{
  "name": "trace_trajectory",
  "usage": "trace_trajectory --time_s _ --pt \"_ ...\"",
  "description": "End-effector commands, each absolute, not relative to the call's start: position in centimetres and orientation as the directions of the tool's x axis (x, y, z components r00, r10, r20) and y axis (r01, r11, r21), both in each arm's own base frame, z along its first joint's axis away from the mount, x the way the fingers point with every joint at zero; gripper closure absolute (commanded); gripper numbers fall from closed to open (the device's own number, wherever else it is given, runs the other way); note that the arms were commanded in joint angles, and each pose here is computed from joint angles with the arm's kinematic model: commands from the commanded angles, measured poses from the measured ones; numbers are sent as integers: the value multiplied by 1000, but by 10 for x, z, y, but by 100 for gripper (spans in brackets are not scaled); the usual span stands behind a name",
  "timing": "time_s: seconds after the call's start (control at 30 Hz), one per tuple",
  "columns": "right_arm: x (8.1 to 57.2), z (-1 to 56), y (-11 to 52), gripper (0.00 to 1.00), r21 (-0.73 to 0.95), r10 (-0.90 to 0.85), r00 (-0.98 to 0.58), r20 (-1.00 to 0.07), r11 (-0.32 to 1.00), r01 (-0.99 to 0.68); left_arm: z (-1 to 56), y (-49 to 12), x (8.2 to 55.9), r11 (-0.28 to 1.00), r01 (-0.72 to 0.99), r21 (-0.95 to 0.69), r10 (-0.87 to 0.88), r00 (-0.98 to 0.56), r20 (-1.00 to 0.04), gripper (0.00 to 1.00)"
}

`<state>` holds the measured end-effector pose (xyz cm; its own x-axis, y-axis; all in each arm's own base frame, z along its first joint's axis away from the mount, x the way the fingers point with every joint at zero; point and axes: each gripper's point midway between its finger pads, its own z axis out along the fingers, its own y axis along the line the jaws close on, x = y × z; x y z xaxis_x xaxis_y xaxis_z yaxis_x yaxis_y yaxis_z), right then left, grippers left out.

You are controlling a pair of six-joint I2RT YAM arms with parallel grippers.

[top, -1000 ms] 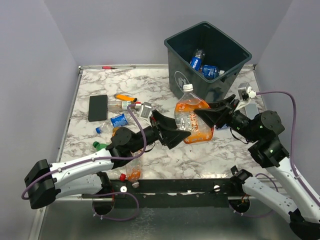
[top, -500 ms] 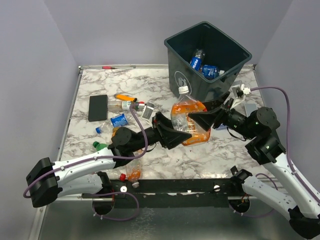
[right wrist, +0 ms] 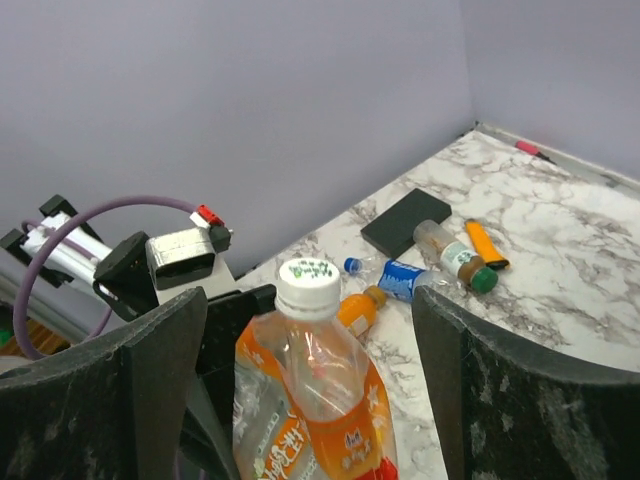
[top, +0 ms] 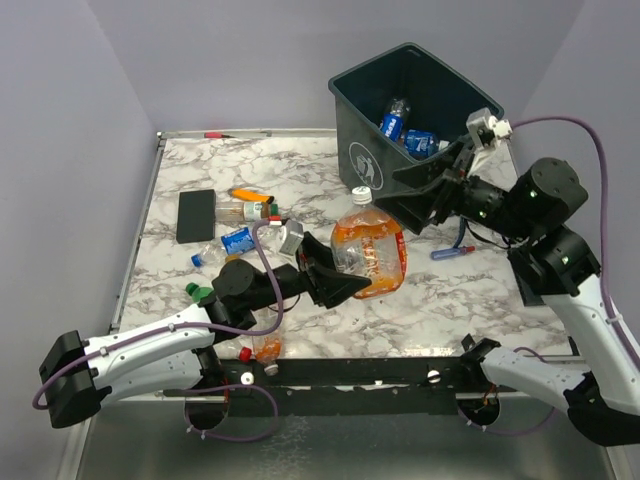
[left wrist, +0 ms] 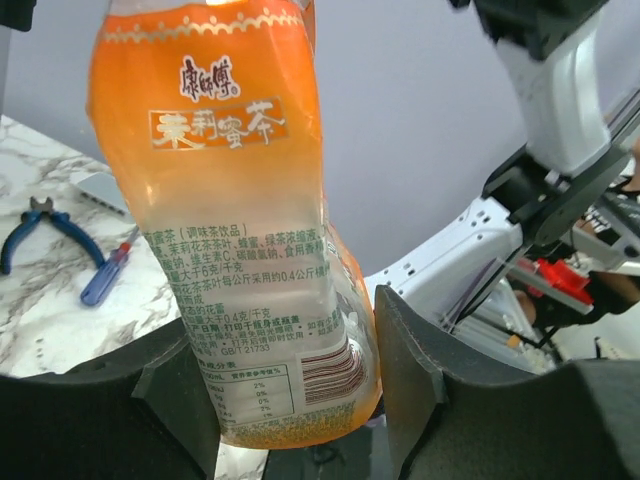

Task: Put the plastic bottles in the bin
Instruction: Place the plastic bottle in the trash bin.

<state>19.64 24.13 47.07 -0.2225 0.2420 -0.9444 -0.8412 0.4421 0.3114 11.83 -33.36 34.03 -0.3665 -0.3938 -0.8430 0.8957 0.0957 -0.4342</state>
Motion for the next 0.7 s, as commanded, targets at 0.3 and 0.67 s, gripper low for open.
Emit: trace_trajectory --time_s 0.3,0.67 --pt "194 425 274 21 455 63 -462 -885 325 -829 320 -329 121 170 926 -338 -293 -280 -914 71" --pt "197 404 277 39 495 36 -515 -856 340 -800 326 -332 122 168 926 -339 -301 -279 -912 71"
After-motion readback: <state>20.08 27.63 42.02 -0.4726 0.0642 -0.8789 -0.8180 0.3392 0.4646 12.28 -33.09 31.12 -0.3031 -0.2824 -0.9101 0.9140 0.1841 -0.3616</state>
